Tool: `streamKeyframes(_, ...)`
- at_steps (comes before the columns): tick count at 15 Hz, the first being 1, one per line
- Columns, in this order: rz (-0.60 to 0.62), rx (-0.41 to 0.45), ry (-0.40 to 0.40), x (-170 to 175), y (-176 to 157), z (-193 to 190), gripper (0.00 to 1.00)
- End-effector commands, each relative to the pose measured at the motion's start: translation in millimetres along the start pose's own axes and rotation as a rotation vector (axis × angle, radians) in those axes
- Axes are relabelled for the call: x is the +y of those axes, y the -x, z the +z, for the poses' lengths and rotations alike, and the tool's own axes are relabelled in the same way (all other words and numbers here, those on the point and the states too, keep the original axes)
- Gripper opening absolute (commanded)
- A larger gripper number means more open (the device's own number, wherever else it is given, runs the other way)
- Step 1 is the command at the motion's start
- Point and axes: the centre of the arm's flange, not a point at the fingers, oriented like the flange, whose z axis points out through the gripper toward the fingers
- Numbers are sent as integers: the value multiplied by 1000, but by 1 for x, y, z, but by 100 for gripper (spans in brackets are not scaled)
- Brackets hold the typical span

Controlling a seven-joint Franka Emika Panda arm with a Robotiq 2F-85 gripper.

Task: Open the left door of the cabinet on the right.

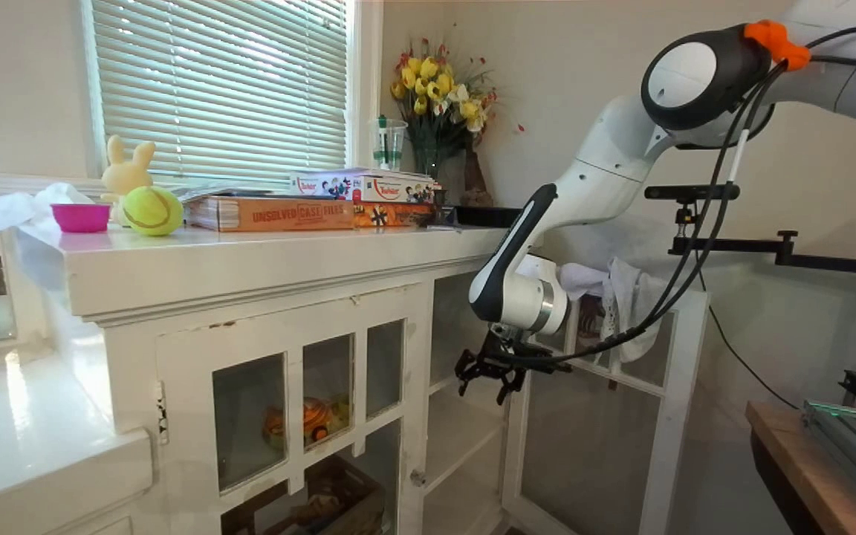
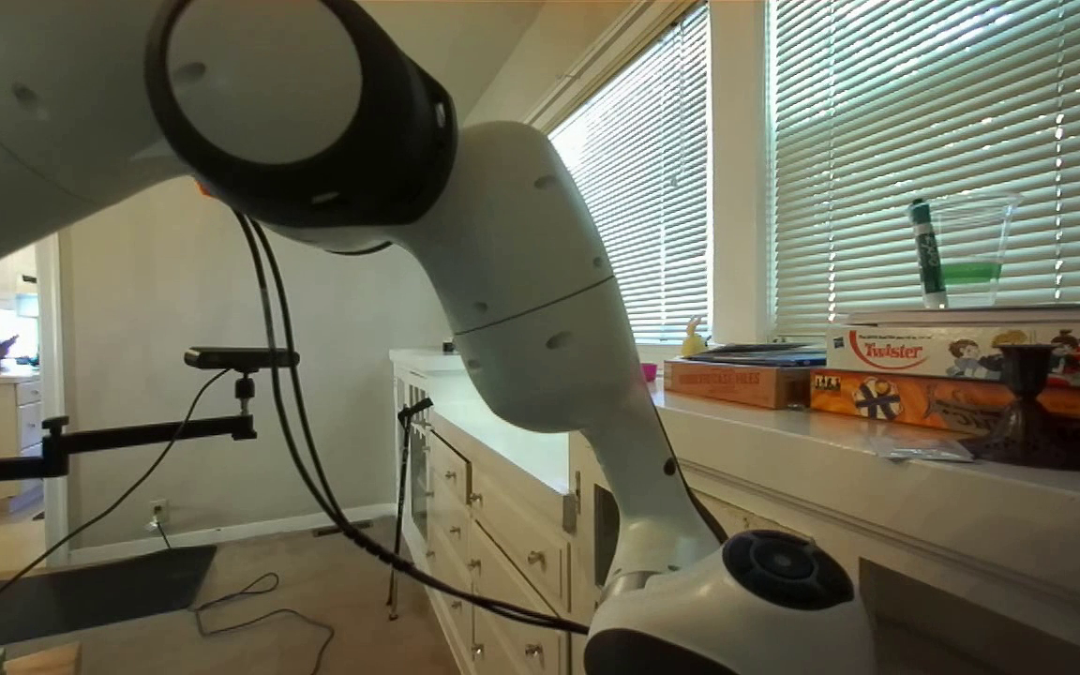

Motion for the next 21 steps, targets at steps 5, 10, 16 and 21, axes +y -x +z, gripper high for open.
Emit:
streamKeyframes(5, -153, 95, -103, -5, 23, 7, 100)
streamKeyframes(10, -230, 114, -130, -8, 28, 11, 100)
streamKeyframes(16, -336, 132, -117, -9, 31, 18, 100)
streamKeyframes(21, -469, 152, -118, -17, 31, 15, 100)
